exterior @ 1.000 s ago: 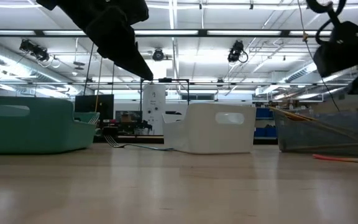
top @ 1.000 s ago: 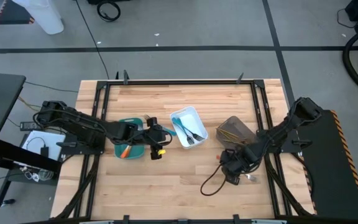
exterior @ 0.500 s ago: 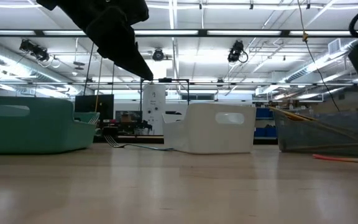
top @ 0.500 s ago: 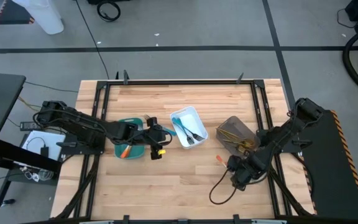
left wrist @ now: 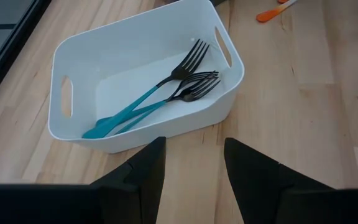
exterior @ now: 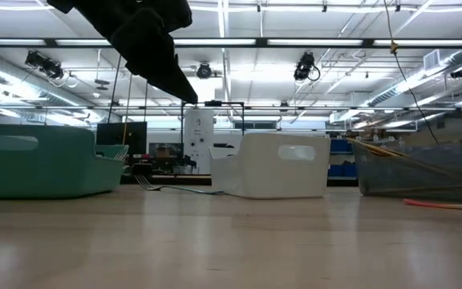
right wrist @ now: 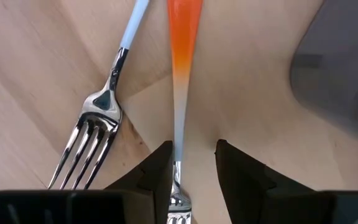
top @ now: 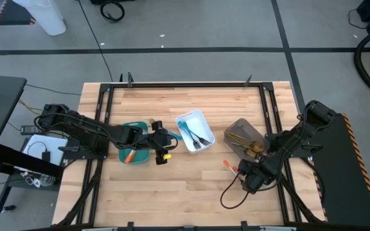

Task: Sort silverware by color (type)
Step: Put the orange fork into the green bin

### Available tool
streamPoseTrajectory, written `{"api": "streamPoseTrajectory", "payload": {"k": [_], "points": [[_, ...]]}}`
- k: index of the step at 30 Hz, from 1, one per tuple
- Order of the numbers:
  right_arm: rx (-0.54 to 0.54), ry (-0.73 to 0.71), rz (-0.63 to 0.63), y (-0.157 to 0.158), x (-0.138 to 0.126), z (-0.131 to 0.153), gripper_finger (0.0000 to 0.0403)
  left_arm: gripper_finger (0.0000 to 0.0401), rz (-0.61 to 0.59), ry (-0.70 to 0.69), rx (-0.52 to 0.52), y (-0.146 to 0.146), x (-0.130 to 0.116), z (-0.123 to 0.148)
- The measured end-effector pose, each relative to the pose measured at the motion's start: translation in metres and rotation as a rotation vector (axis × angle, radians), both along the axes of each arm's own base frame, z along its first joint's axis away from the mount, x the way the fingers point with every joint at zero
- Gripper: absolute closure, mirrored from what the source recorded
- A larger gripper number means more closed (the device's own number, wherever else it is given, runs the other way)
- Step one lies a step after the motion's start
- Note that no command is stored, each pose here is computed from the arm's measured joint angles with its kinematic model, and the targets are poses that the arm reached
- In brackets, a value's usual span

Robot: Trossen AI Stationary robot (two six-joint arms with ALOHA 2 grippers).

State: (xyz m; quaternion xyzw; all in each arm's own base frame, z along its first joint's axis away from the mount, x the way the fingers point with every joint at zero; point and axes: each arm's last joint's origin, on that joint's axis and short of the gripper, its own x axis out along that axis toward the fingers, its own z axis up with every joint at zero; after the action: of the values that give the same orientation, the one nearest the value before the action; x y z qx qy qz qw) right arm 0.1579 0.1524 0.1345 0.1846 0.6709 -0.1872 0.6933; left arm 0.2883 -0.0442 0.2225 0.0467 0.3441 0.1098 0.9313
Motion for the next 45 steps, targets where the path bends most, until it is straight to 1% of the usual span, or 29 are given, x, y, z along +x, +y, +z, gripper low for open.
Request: {"api": "streamPoseTrajectory", "payload": {"k": [7,10,13,20,22,27,29,34,40,42,45], "points": [[0.009,0.003,-0.008,0.000,0.000,0.000,0.0276,0.0229,-0.001,0.000,0.001,0.000,0.000,0.000],[0.013,0.005,-0.013,0.000,0.000,0.000,0.0284,0.0229,-0.001,0.000,0.001,0.000,0.000,0.000],[0.014,0.007,-0.010,0.001,0.000,0.000,0.0307,0.0229,-0.004,0.002,0.004,0.000,0.000,0.000],[0.022,0.013,-0.006,0.001,0.000,0.000,0.0384,0.0229,-0.015,0.008,0.018,0.000,0.000,0.000],[0.025,0.015,-0.004,0.001,0.000,-0.001,0.0395,0.0229,-0.017,0.009,0.021,0.000,0.000,0.000],[0.026,0.019,-0.002,0.002,0.002,0.003,0.0398,0.0229,-0.014,0.009,0.017,0.000,0.000,0.000],[0.012,0.011,0.008,0.004,0.004,0.007,0.0399,0.0229,-0.008,0.005,-0.006,0.000,0.000,0.000],[-0.002,-0.013,0.022,0.007,0.008,0.014,0.0400,0.0229,-0.085,0.004,-0.082,-0.003,0.001,0.000],[-0.011,-0.020,0.019,0.007,0.008,0.015,0.0400,0.0229,-0.107,-0.005,-0.098,-0.005,0.001,0.001],[-0.011,-0.021,0.007,0.007,0.008,0.015,0.0396,0.0229,-0.110,-0.004,-0.098,-0.006,0.001,0.001],[-0.010,-0.029,-0.008,0.008,0.008,0.015,0.0379,0.0229,-0.113,-0.003,-0.100,-0.006,0.001,0.001]]}}
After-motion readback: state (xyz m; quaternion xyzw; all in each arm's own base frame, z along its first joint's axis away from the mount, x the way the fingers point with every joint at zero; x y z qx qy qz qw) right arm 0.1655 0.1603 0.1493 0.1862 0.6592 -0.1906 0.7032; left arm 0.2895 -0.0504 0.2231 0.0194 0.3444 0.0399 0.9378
